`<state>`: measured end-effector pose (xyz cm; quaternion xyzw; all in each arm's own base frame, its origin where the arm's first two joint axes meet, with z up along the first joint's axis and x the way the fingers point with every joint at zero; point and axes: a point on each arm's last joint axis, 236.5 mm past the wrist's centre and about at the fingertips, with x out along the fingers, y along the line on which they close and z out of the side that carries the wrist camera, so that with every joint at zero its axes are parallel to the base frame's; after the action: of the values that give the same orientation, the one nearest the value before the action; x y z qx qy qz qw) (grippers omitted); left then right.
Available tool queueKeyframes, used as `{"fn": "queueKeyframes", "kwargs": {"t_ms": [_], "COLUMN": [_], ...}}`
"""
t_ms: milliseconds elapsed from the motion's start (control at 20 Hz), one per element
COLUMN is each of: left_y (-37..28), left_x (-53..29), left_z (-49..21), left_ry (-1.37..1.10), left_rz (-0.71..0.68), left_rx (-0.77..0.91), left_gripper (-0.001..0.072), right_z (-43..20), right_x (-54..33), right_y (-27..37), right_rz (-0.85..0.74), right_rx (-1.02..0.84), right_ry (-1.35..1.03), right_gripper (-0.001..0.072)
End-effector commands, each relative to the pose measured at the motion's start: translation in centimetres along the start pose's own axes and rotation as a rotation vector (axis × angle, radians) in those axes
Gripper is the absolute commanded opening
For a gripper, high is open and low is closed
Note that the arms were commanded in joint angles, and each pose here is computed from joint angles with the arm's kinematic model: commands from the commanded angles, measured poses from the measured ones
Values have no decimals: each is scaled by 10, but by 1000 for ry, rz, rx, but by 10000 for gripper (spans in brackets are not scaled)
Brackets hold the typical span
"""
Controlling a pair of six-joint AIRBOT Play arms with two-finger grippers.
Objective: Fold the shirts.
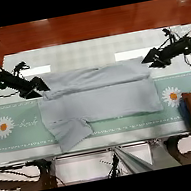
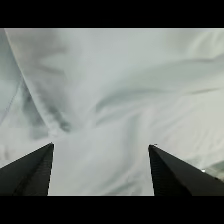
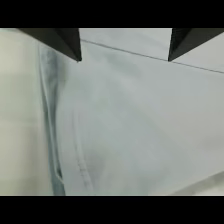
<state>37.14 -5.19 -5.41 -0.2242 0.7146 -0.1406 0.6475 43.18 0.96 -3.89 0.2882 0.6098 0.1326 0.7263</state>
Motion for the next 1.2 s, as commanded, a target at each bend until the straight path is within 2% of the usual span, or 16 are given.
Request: {"fn": "queueKeyframes", "kwargs": {"t_ms": [0, 150, 250, 400, 500, 600, 750, 1050, 1150], "left_y": [4, 23, 38, 77, 74, 68, 64, 38, 38], "left_x": [-20, -47, -47, -27, -11, 4, 19, 44, 56], "left_z": [-26, -45, -72, -119, -140, -156, -170, -167, -174], "left_ry": [76, 6, -25, -89, -125, -126, -97, -144, -142], "left_rz": [32, 80, 75, 97, 16, -39, -61, -224, -234], "left_rx": [17, -16, -75, -261, -326, -328, -346, -368, -362], "left_gripper": [708, 708, 708, 707, 706, 705, 705, 705, 705], "right_z": [-3, -22, -45, -94, -113, -129, -144, -143, -143], "right_x": [-39, -94, -107, -81, -62, -49, -41, -41, -41], "right_y": [-6, -50, -68, -62, -40, -23, -23, -20, -20], "right_rz": [-20, -190, -216, -152, -40, 47, 54, 62, 62], "right_rx": [-2, 20, 101, 195, 236, 251, 252, 253, 254], "right_ry": [-22, -77, -163, -228, -284, -292, -260, -265, -264], "right_gripper": [623, 622, 621, 621, 621, 621, 621, 621, 621]}}
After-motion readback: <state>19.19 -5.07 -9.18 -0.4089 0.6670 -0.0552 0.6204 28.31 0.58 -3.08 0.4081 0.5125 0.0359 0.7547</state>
